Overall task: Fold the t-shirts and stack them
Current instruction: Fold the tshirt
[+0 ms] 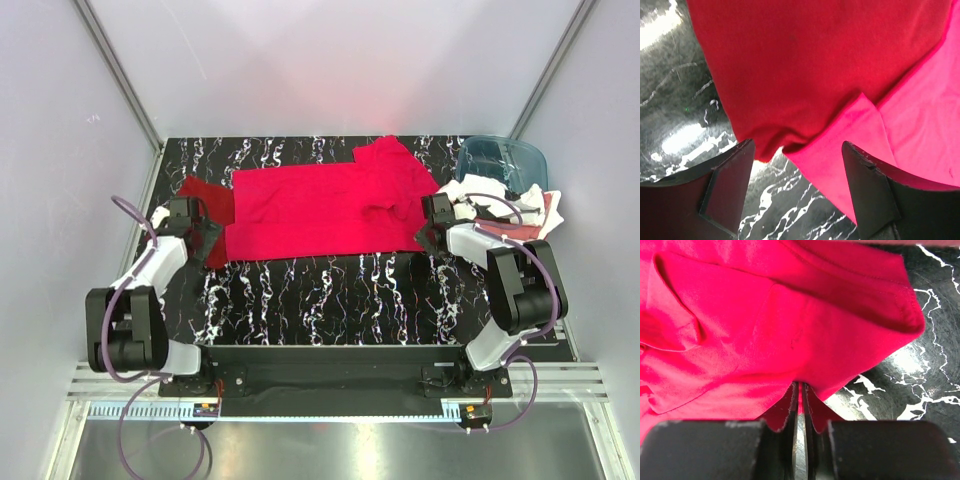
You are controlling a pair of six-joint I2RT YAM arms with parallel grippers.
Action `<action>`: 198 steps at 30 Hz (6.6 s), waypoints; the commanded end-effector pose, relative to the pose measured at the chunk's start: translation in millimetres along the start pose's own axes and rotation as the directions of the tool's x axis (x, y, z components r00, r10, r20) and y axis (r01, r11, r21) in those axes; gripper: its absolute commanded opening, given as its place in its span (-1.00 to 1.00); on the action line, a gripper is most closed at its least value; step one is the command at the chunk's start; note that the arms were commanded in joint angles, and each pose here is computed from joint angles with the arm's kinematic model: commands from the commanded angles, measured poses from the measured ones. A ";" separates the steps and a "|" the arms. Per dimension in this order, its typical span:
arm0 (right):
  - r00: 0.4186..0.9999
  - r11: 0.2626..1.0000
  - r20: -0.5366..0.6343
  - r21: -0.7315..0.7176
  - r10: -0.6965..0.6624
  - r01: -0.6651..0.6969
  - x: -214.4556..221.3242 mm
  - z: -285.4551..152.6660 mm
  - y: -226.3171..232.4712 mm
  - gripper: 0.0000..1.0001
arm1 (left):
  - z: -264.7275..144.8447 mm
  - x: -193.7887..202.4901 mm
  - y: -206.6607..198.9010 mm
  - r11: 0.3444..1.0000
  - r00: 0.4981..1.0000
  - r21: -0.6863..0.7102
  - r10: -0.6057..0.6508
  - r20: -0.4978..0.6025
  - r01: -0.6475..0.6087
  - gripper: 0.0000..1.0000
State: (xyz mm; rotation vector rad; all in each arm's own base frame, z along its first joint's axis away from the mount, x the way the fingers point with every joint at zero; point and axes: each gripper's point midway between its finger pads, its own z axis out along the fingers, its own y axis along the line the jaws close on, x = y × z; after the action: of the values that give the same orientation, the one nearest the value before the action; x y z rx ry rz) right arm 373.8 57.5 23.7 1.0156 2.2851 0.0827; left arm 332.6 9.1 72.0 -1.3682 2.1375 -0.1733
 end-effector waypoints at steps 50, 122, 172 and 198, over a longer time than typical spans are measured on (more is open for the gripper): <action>0.998 0.993 0.063 -0.118 0.020 -0.012 -20.7 -29.9 17.0 -0.46 | 20.2 -43.7 -26.0 0.999 0.999 0.032 -0.031 0.045 0.029 0.46; 0.947 0.946 0.148 -0.116 -0.284 0.302 -102.9 79.3 183.3 -0.19 | -27.4 162.6 -134.4 0.808 0.832 0.274 0.553 -0.044 -0.522 0.45; 0.902 0.892 0.283 -0.224 -0.325 0.391 -116.2 27.7 175.1 -0.64 | -49.4 149.8 -139.6 0.793 0.824 0.287 0.567 -0.021 -0.538 0.45; 0.932 0.897 0.122 -0.253 -0.341 0.362 -55.6 70.5 163.5 -1.00 | -52.7 149.9 -141.1 0.789 0.823 0.298 0.568 -0.023 -0.537 0.46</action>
State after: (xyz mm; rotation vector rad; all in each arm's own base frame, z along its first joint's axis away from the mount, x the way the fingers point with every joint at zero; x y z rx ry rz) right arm 541.9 114.0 45.9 0.4400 2.2850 0.1807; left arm 356.1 -189.6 74.6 -0.5578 2.4934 -0.2344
